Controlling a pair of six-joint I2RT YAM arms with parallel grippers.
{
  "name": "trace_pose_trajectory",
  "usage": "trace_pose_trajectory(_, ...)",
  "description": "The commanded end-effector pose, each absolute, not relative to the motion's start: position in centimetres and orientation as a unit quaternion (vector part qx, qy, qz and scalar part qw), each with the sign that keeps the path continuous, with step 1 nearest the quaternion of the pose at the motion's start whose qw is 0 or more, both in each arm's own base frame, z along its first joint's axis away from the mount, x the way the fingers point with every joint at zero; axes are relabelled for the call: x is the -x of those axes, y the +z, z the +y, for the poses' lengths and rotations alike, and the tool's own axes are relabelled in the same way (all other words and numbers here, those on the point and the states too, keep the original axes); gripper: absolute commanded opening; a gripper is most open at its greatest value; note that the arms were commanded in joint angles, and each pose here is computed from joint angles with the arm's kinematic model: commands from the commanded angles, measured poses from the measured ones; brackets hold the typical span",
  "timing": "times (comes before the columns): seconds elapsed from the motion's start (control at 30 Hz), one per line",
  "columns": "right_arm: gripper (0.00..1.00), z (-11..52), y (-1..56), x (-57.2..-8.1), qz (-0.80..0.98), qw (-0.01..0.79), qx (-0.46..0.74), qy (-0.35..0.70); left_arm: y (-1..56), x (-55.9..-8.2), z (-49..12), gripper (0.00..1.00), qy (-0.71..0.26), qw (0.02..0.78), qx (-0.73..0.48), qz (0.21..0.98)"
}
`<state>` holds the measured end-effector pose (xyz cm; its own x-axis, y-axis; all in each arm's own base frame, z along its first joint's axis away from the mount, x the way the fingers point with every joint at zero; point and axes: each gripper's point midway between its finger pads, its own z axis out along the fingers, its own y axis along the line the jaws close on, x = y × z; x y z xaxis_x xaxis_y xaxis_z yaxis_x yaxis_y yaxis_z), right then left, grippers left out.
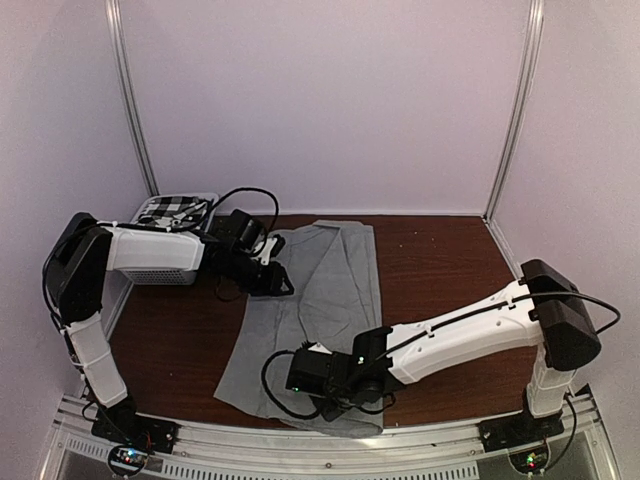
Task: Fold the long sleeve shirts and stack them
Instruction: Smooth out the 1/3-folded shirt at the center of the board.
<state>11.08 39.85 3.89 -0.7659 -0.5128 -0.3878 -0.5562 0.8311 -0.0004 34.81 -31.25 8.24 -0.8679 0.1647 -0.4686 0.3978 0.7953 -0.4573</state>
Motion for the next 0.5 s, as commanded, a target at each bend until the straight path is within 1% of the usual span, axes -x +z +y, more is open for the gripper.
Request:
trace_pose_trajectory(0.0,0.11,41.2,5.9,-10.8,0.933,0.196,0.285,0.096,9.5,-35.4,-31.4,0.38,-0.296,0.227,-0.151,0.915)
trace_pose_trajectory(0.1,0.26,40.8,7.4,-11.8,0.932,0.216,0.272,0.104,9.6,-35.4,-31.4,0.38,-0.295,0.228,-0.153,0.915)
trace_pose_trajectory(0.17,0.34,39.9,8.9,-13.9,0.932,0.239,0.249,0.112,9.8,-35.5,-31.5,0.38,-0.297,0.230,-0.154,0.914)
trace_pose_trajectory(0.27,0.36,38.2,11.8,-18.2,0.930,0.278,0.200,0.135,10.0,-35.7,-31.4,0.38,-0.292,0.232,-0.153,0.915)
trace_pose_trajectory(0.37,0.37,38.2,14.9,-22.4,0.913,0.309,0.159,0.212,9.8,-35.8,-30.8,0.38,-0.281,0.238,-0.142,0.919)
trace_pose_trajectory(0.47,0.36,38.3,17.0,-25.9,0.893,0.329,0.139,0.272,9.6,-35.6,-29.7,0.38,-0.273,0.239,-0.129,0.923)
